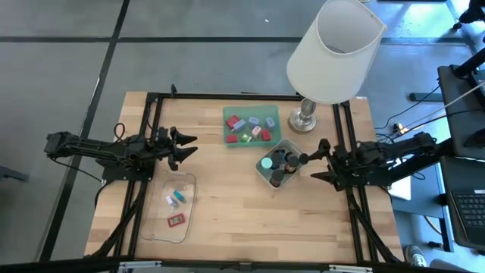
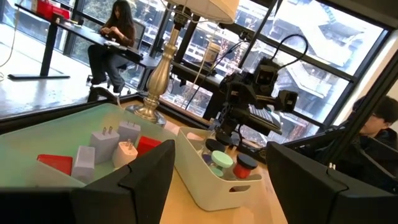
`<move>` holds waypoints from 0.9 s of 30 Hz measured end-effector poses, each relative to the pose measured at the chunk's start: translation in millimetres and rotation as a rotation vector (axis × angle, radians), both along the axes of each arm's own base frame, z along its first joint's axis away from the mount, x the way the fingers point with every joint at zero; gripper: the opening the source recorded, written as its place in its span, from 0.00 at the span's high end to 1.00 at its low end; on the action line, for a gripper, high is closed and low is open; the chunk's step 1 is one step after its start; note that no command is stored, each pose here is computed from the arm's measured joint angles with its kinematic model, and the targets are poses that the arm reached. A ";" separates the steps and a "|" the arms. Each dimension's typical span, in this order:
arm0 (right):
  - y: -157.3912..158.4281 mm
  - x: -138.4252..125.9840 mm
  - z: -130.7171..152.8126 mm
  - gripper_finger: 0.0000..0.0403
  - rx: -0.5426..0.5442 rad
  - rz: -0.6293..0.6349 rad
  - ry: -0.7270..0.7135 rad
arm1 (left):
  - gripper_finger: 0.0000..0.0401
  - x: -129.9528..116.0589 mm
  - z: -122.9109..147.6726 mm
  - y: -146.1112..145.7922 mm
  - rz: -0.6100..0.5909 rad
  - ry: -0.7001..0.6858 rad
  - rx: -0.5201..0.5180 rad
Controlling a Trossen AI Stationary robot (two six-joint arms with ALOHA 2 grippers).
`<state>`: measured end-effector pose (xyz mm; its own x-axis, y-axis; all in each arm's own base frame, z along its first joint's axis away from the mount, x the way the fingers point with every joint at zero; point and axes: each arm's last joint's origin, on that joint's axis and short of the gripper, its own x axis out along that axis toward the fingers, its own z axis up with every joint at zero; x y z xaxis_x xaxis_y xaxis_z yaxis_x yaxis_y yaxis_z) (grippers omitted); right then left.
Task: Pick & Place Office items
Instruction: Return to Home Position
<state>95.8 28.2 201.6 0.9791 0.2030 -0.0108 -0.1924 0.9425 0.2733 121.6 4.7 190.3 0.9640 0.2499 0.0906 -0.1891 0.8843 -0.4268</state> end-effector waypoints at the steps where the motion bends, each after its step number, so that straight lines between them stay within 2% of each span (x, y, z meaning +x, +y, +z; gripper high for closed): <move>1: 0.3 1.1 -4.0 0.23 0.005 -0.001 -0.006 | 0.38 0.0 0.0 0.0 0.000 0.000 0.000; 8: 1.7 5.6 -26.6 0.23 0.030 -0.005 -0.065 | 0.38 -0.1 0.0 0.2 0.008 0.000 -0.001; 15: 0.0 5.9 -26.6 0.23 -0.002 -0.068 -0.070 | 0.38 -0.3 -0.1 1.1 0.045 0.009 0.026; 24: -8.7 6.0 -29.3 0.23 -0.097 -0.367 -0.041 | 0.38 -4.1 -0.3 9.0 0.355 0.068 0.117; 27: -10.5 5.6 -29.4 0.23 -0.144 -0.434 -0.036 | 0.38 -6.3 -0.6 11.9 0.480 0.080 0.105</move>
